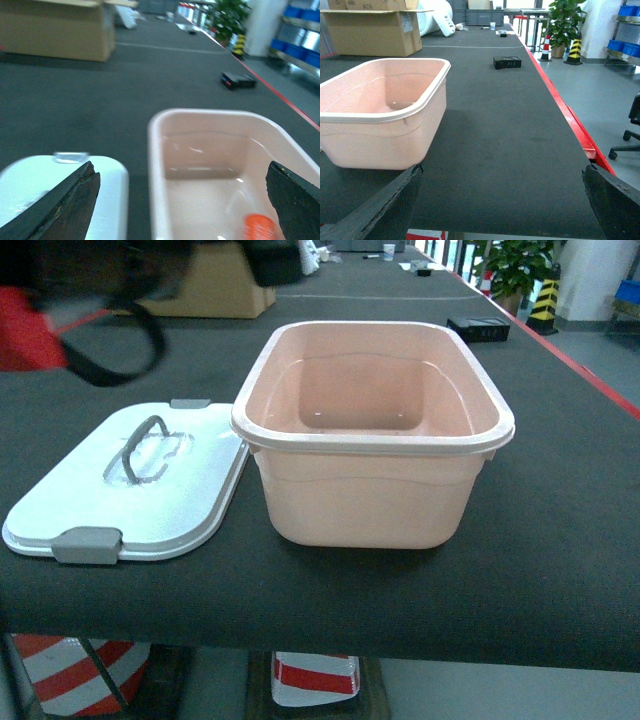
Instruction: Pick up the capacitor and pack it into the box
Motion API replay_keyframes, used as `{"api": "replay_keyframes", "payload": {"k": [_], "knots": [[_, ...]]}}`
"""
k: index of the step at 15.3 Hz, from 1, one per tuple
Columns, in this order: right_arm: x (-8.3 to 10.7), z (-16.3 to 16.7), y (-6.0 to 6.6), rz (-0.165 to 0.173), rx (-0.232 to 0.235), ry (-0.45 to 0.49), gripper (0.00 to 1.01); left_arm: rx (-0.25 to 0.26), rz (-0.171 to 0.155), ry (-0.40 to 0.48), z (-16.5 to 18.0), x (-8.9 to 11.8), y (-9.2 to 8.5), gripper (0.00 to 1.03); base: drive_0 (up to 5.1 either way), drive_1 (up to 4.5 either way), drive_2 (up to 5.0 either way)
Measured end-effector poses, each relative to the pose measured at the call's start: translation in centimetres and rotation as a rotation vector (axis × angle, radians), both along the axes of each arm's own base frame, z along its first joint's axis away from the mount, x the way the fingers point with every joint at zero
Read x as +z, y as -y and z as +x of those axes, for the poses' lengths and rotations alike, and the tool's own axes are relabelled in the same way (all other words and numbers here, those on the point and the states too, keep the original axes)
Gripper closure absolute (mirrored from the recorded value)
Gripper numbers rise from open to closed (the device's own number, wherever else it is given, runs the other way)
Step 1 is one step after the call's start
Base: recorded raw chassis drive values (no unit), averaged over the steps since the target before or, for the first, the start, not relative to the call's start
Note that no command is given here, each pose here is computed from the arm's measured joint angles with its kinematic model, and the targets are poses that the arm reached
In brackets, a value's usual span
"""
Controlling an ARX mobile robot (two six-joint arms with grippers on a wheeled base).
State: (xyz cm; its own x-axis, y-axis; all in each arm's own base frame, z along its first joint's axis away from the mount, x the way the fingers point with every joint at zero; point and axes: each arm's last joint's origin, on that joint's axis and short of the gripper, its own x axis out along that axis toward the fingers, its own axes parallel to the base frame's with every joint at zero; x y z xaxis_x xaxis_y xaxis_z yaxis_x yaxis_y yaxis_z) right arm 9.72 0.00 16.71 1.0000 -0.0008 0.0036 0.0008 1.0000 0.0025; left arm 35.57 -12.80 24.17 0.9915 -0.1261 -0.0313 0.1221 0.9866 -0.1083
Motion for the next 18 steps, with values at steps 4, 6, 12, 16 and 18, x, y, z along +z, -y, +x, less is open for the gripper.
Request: {"api": "replay_keyframes", "payload": {"k": [4, 6, 12, 16, 18], "knots": [[0.0, 0.0, 0.0, 0.0, 0.0, 0.0, 0.03, 0.194, 0.083, 0.04, -0.9, -1.0, -7.3, 0.05, 0.0, 0.0, 0.0], [0.0, 0.0, 0.0, 0.0, 0.0, 0.0, 0.03, 0.185, 0.139, -0.03, 0.4, -5.1, -9.1, 0.05, 0.0, 0.0, 0.0], [0.0, 0.0, 0.0, 0.0, 0.0, -0.001, 0.03, 0.206, 0.148, -0.113, 5.0, -9.6, -10.7, 0.05, 0.0, 0.0, 0.0], [0.0, 0.0, 0.0, 0.0, 0.0, 0.0, 0.03, 0.174, 0.138, -0.222, 10.1, -14.1, -11.8, 0.05, 0.0, 0.0, 0.0], [0.0, 0.0, 0.0, 0.0, 0.0, 0.0, 0.03, 0.158, 0.131, -0.264, 11.7, -15.8, -12.6, 0.05, 0.0, 0.0, 0.0]]}}
